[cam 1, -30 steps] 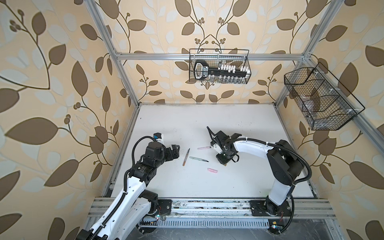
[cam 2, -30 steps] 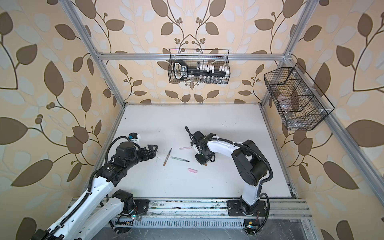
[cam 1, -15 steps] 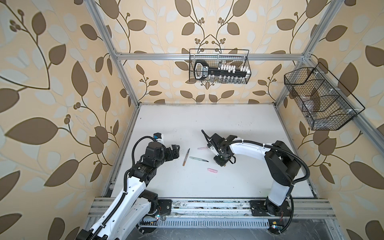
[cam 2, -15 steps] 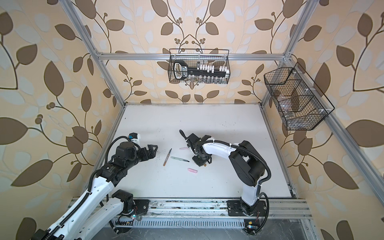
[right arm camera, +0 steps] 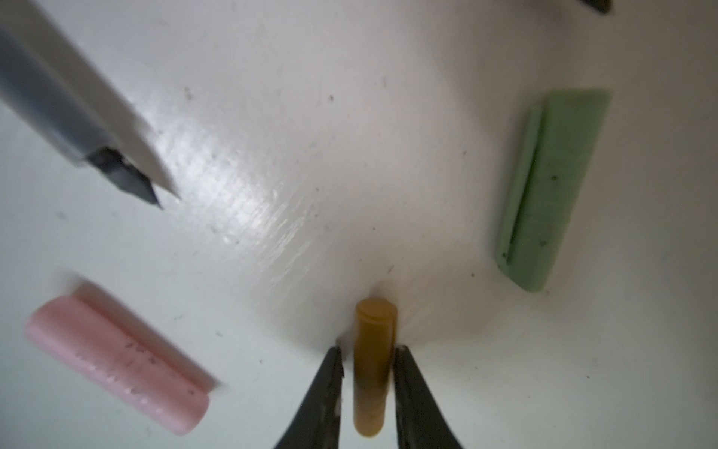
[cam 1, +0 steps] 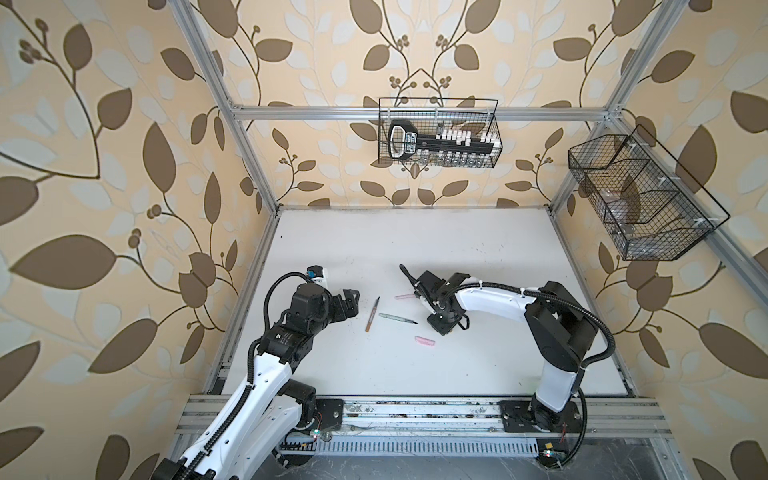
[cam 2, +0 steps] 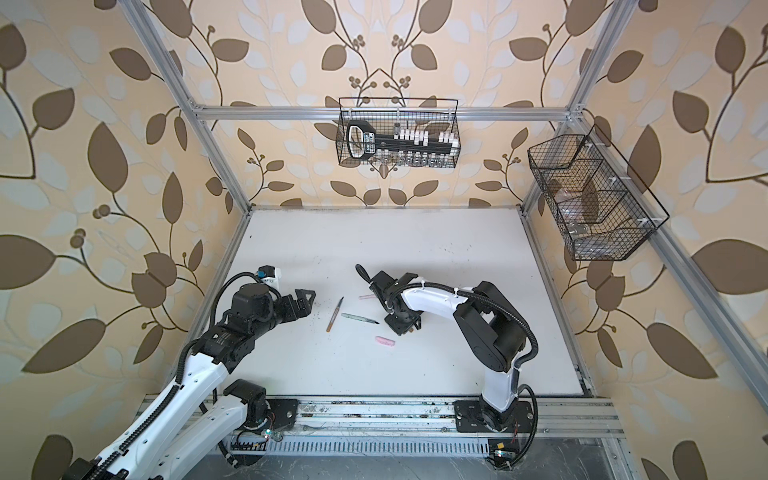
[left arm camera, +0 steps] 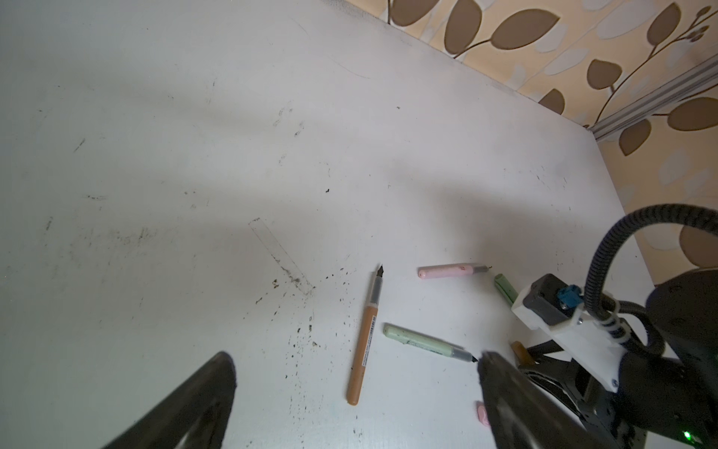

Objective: Insert the pens into the pen caps
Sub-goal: 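Lift the mustard cap with the right gripper and hold it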

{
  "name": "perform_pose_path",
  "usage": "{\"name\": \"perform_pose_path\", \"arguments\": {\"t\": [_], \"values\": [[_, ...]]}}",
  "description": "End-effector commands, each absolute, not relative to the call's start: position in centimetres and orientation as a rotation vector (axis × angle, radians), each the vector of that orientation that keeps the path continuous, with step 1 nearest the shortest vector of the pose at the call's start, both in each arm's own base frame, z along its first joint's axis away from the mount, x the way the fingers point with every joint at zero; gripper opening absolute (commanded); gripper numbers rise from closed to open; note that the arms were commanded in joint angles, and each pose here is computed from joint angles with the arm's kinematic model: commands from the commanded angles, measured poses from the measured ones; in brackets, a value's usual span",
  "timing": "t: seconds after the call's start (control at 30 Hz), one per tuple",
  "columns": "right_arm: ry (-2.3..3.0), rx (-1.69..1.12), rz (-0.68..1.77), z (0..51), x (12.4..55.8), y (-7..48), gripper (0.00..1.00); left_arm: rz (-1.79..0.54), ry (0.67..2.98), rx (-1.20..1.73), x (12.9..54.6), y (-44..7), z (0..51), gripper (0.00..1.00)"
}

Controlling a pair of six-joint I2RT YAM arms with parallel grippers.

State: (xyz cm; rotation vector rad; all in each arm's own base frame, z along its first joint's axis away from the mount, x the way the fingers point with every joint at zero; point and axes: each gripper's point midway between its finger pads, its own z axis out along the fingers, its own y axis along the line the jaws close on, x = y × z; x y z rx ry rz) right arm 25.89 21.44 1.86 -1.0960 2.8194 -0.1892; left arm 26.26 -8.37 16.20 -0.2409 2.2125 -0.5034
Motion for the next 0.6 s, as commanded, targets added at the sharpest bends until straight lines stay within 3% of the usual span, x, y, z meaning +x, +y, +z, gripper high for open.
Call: {"name": "perform_pose_path", "arguments": {"t": [0.0, 0.2, 0.57], "values": [[2.83, -1.123, -0.219, 1.27, 25.78, 21.28, 0.28, -0.517, 2.175, -0.212, 26.49, -8.63, 18.02, 0.99], [2.842, -1.137, -0.175, 0.83, 25.82, 21.45, 0.3, -0.519, 2.174, -0.213, 26.48, -8.64, 18.13, 0.99], [2.835, -1.115, -0.223, 1.43, 26.31, 20.95, 0.2, -0.518, 2.178, -0.214, 26.46, -8.64, 18.03, 0.99]]}}
